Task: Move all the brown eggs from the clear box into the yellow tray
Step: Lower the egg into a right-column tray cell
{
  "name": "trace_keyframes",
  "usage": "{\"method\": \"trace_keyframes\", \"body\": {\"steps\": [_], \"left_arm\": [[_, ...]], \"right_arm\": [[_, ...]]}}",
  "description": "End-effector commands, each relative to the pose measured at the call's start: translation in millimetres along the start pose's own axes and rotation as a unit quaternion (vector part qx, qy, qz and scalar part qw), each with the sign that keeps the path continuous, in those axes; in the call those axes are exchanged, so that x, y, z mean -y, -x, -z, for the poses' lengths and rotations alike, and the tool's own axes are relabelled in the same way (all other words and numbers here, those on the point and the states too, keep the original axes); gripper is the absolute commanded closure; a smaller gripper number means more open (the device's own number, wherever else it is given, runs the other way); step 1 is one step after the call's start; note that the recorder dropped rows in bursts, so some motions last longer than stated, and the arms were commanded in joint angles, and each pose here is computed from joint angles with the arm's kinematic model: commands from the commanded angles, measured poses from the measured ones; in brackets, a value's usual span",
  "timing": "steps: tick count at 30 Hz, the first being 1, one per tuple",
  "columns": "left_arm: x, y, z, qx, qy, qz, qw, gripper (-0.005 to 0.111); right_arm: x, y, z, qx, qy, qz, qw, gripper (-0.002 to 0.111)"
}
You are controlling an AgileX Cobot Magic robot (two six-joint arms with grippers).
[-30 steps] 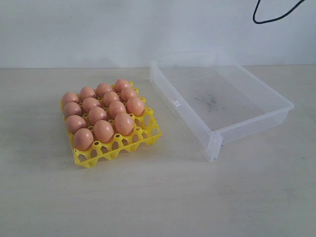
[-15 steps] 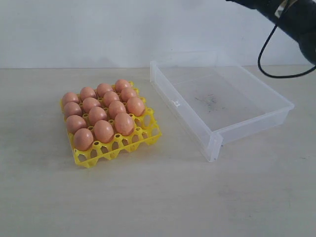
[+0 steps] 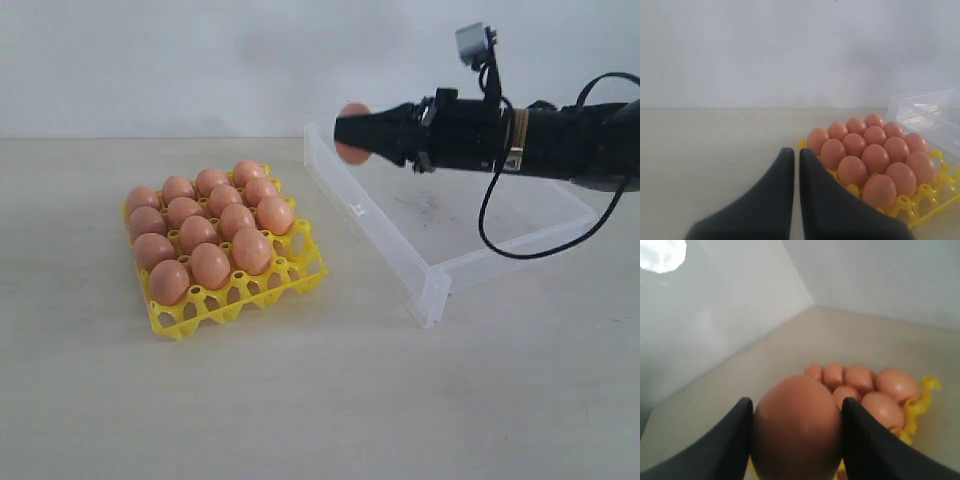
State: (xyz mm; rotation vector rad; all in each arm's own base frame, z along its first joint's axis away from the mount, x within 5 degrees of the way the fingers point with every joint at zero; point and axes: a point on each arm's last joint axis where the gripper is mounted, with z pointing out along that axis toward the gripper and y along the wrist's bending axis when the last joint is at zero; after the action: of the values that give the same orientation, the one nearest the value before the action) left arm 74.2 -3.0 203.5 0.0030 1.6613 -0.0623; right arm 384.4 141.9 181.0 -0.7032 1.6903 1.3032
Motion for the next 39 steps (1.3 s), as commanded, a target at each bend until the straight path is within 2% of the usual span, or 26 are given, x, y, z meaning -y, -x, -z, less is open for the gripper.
{"method": "trace_keyframes", "body": {"steps": [1, 7, 11, 13, 16, 21, 30, 39], "left_arm": [[0.0, 0, 0, 0.002, -0.001, 0.0, 1.0, 0.103], [0.0, 0, 0, 0.002, -0.001, 0.0, 1.0, 0.103], [0.0, 0, 0, 0.002, -0.001, 0.0, 1.0, 0.103], [0.0, 0, 0, 0.002, -0.001, 0.0, 1.0, 0.103], [0.0, 0, 0, 0.002, -0.001, 0.0, 1.0, 0.103], [0.0, 0, 0, 0.002, -0.001, 0.0, 1.0, 0.103], [0.0, 0, 0, 0.002, -0.001, 0.0, 1.0, 0.103], [0.0, 0, 0, 0.002, -0.001, 0.0, 1.0, 0.103]], "right_arm": [[-5, -30, -18, -0.064, 0.043, -0.021, 0.997, 0.109], [-20, -60, -49, -0.108, 0.081, -0.024, 0.991, 0.109], [-20, -74, -68, -0.147, 0.026, -0.009, 0.989, 0.109], [-22, -77, -72, -0.155, 0.018, 0.007, 0.988, 0.109], [-20, -78, -74, -0.154, 0.005, 0.03, 0.988, 0.109], [-9, -74, -74, -0.135, -0.059, 0.054, 0.988, 0.109], [0, -74, -73, -0.141, -0.1, 0.084, 0.981, 0.109], [4, -84, -75, -0.145, -0.102, 0.081, 0.981, 0.109]]}}
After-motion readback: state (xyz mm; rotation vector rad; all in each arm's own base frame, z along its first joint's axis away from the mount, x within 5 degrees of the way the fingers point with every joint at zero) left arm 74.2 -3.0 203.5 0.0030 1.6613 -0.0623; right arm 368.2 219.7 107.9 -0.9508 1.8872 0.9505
